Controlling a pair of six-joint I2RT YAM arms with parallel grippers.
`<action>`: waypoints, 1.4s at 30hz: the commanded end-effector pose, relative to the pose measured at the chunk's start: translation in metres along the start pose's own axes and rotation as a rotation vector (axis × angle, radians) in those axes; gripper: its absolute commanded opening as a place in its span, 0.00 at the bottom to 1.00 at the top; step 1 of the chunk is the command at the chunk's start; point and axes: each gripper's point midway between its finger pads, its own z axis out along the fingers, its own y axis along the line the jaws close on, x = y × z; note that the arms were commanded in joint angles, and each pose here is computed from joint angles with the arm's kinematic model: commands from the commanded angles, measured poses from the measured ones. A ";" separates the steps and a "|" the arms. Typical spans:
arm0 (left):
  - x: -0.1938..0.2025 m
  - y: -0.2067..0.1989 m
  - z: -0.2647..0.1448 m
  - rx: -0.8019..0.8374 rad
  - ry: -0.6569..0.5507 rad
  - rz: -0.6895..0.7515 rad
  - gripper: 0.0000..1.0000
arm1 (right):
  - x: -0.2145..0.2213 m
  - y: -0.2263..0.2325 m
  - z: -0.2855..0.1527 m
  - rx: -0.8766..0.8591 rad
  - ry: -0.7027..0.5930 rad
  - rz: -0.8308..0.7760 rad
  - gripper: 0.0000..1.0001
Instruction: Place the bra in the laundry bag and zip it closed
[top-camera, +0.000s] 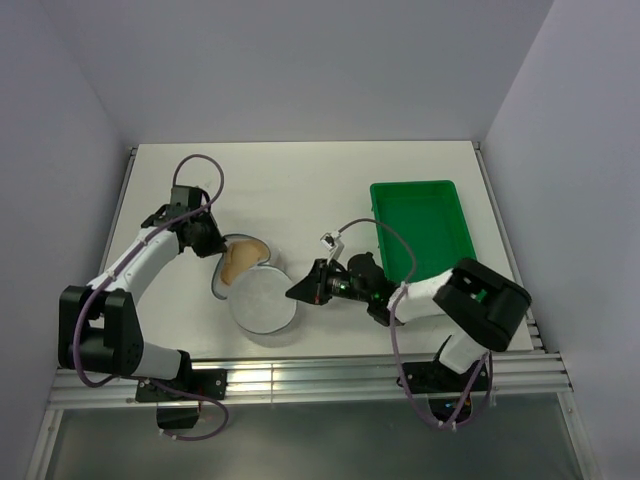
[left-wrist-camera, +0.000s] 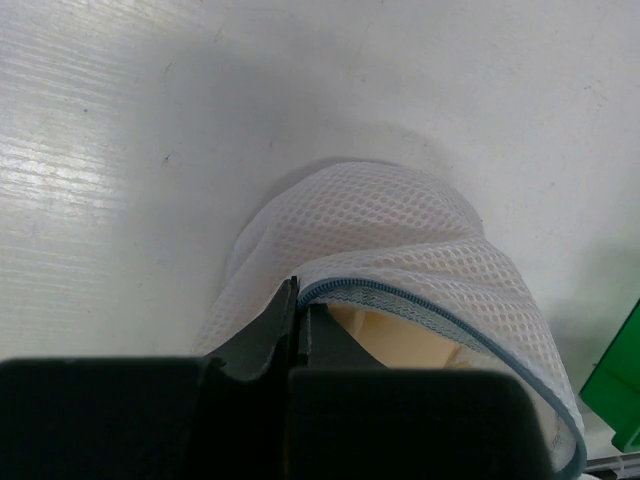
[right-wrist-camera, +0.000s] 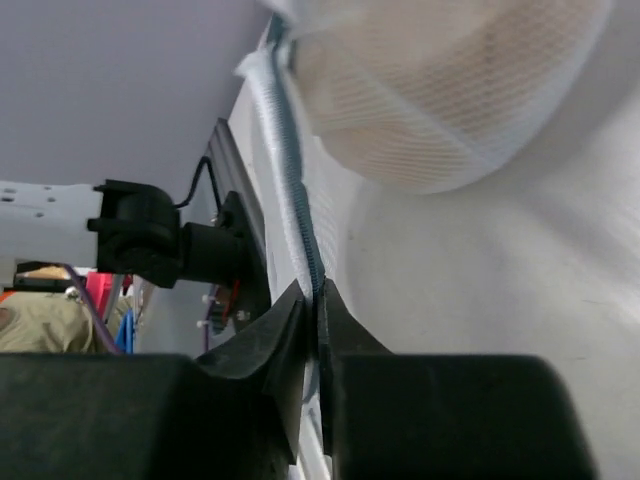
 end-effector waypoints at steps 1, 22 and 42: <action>-0.007 -0.015 -0.018 0.074 -0.048 0.021 0.00 | -0.010 0.040 -0.006 -0.034 0.003 0.026 0.08; 0.055 -0.071 -0.070 0.350 0.000 0.033 0.00 | -0.086 0.039 -0.054 0.800 -0.052 0.255 0.00; 0.047 -0.098 -0.068 0.392 -0.007 0.087 0.00 | -0.148 0.068 -0.055 0.863 -0.004 0.169 0.00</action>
